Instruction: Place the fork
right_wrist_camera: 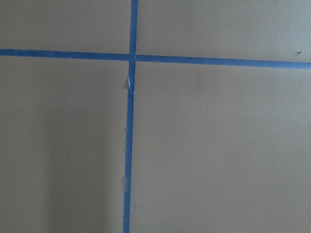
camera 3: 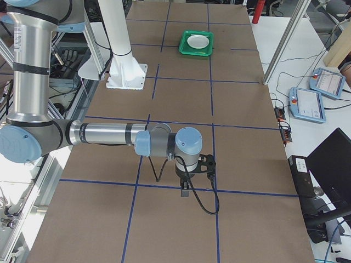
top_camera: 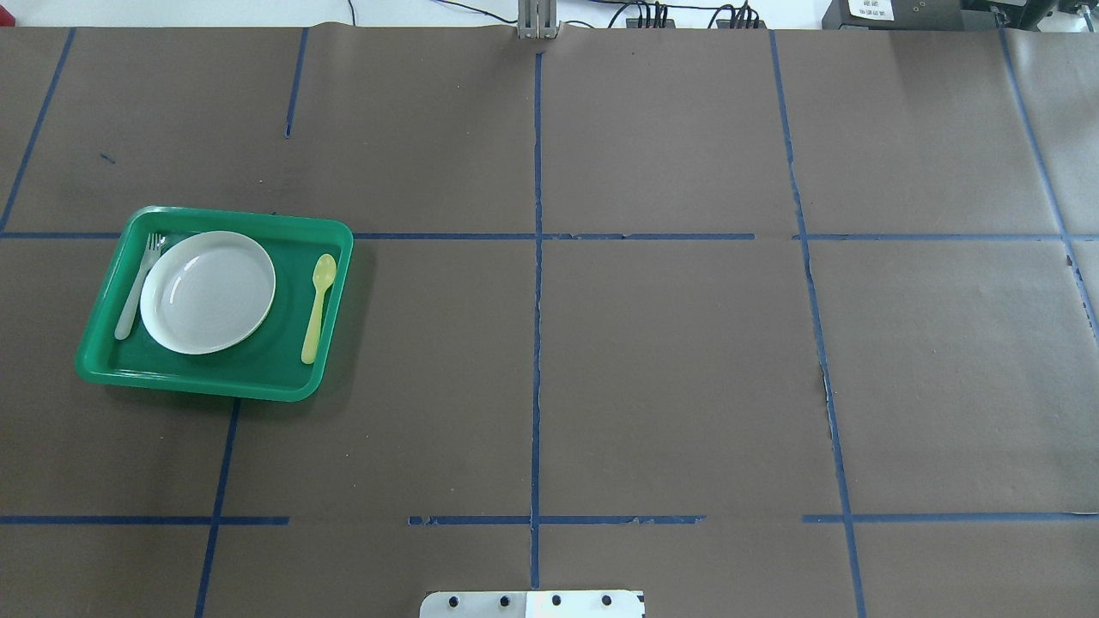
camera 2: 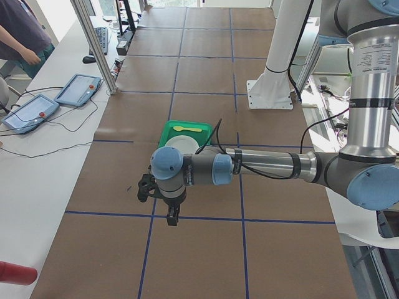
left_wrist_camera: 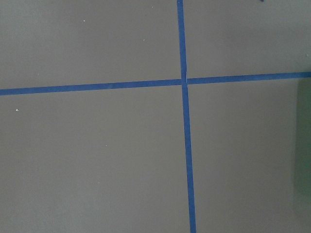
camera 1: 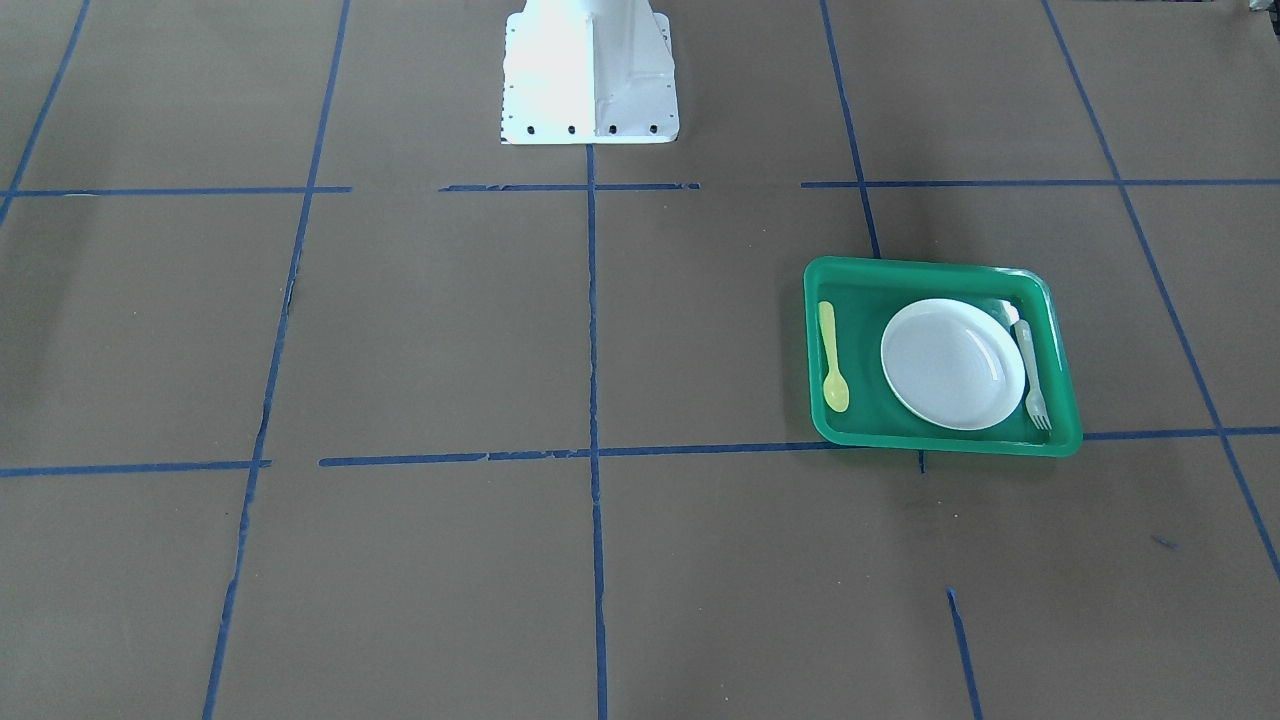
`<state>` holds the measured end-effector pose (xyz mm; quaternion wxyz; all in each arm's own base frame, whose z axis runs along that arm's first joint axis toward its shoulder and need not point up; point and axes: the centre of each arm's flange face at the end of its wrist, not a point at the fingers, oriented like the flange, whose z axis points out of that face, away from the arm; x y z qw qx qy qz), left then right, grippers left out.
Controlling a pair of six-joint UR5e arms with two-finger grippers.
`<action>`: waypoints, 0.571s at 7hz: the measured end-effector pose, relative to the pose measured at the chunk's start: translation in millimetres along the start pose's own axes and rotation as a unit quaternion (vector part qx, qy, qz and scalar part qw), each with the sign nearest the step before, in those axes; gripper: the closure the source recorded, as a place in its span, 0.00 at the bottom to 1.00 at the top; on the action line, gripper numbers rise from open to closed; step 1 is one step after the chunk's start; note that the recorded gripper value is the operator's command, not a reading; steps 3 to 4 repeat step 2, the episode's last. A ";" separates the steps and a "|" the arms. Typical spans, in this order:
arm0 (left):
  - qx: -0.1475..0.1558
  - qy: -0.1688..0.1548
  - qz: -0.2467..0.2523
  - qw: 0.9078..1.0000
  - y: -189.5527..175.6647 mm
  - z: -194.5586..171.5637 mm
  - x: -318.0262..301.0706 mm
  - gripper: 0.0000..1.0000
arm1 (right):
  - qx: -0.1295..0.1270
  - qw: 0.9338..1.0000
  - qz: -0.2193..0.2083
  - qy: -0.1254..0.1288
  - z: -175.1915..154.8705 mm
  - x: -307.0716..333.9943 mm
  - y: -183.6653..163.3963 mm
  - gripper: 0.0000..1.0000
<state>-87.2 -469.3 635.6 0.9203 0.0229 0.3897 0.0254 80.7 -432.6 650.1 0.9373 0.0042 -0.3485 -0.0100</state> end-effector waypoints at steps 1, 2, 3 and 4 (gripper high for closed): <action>0.000 0.000 0.000 1.000 -0.1 -0.2 0.0 0.00 | 0.000 1.000 0.000 0.000 0.0 0.0 0.0 0.00; 0.001 0.000 0.001 1.000 -0.2 -1.0 0.4 0.00 | 0.000 1.000 0.000 0.000 0.0 0.0 0.0 0.00; 0.001 0.000 0.001 1.000 -0.2 -1.0 0.4 0.00 | 0.000 1.000 0.000 0.000 0.0 0.0 0.0 0.00; 0.001 0.000 0.001 1.000 -0.2 -1.0 0.4 0.00 | 0.000 1.000 0.000 0.000 0.0 0.0 0.0 0.00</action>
